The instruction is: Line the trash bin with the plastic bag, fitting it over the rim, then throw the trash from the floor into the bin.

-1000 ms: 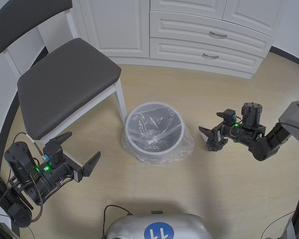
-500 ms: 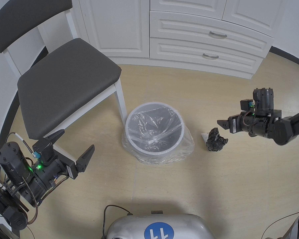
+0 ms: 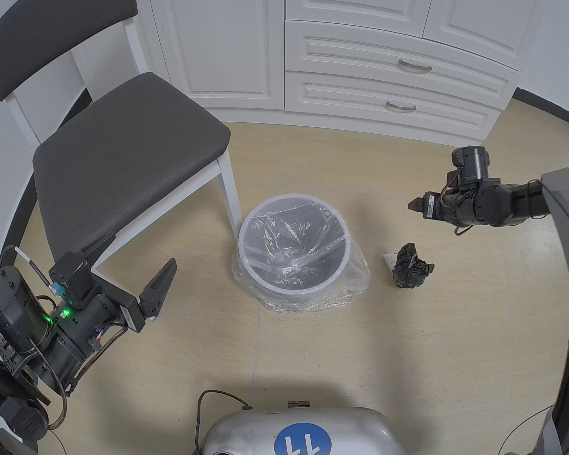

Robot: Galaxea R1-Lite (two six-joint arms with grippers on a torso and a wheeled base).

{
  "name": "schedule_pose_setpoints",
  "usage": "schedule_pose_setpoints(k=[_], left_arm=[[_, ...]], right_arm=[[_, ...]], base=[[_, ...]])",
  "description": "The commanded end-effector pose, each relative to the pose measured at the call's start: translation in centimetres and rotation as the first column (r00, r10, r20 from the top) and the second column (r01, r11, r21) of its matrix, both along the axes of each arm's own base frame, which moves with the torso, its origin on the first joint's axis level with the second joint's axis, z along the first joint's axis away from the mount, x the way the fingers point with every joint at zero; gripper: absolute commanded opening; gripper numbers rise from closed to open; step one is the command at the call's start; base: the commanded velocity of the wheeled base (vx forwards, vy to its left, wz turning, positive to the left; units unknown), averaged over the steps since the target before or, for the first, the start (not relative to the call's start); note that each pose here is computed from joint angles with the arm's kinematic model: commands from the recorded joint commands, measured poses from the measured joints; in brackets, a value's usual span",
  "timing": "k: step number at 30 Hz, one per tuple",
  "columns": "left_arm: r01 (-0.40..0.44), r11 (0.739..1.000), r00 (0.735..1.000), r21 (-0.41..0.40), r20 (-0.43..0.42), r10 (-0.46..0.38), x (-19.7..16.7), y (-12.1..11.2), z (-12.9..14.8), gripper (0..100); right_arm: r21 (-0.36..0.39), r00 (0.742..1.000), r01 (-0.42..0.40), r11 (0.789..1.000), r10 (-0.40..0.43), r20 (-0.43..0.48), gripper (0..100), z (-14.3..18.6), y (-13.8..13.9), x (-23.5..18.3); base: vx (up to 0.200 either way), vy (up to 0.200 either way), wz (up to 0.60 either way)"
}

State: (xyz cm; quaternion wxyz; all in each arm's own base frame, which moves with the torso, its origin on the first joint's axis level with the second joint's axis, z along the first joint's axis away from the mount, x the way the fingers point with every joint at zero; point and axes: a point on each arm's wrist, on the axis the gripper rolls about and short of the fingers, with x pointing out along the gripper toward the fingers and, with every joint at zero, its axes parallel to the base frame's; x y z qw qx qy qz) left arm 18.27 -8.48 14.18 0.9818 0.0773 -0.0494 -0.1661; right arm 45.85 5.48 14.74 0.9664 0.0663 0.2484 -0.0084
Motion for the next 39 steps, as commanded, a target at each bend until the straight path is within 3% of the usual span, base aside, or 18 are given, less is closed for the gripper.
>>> schedule_pose_setpoints(k=[1,6,11,17,27,33,39], left_arm=[[0.001,1.000,1.000,-0.016,0.030,0.000,-0.3,-0.1,0.7,100],[0.001,1.000,1.000,-0.015,0.027,0.000,-0.3,-0.1,0.6,100],[-0.001,1.000,1.000,-0.012,0.020,0.001,-0.3,-0.1,0.5,100],[-0.002,1.000,1.000,-0.012,0.022,0.003,-0.3,0.0,0.5,100],[-0.002,1.000,1.000,-0.010,0.016,0.002,-0.5,0.0,0.4,100],[-0.005,1.000,1.000,-0.010,0.016,0.006,-0.4,0.1,0.4,100],[-0.007,1.000,1.000,-0.011,0.019,0.007,-0.5,0.1,0.4,100]], right_arm=[[0.149,0.990,0.052,0.987,-0.032,-0.135,100,-9.6,-1.8,5.6],[0.212,0.983,0.025,0.977,0.014,-0.181,100,-10.4,-1.9,5.6],[0.154,0.962,0.024,0.988,0.019,-0.271,100,-11.1,-2.8,5.1],[0.126,0.955,0.018,0.992,0.021,-0.295,100,-11.5,-3.5,5.0],[0.121,0.942,0.018,0.992,0.024,-0.336,100,-15.9,-2.8,6.1],[0.053,0.927,0.061,0.997,-0.037,-0.372,100,-19.0,-2.9,6.4],[0.047,0.919,0.060,0.997,-0.037,-0.392,100,-21.4,-2.9,6.4]], base=[[0.000,0.000,0.00],[0.000,0.000,0.00],[0.000,0.000,0.00],[0.000,0.000,0.00],[0.000,0.000,0.00],[0.000,0.000,0.00],[0.000,0.000,0.00]])
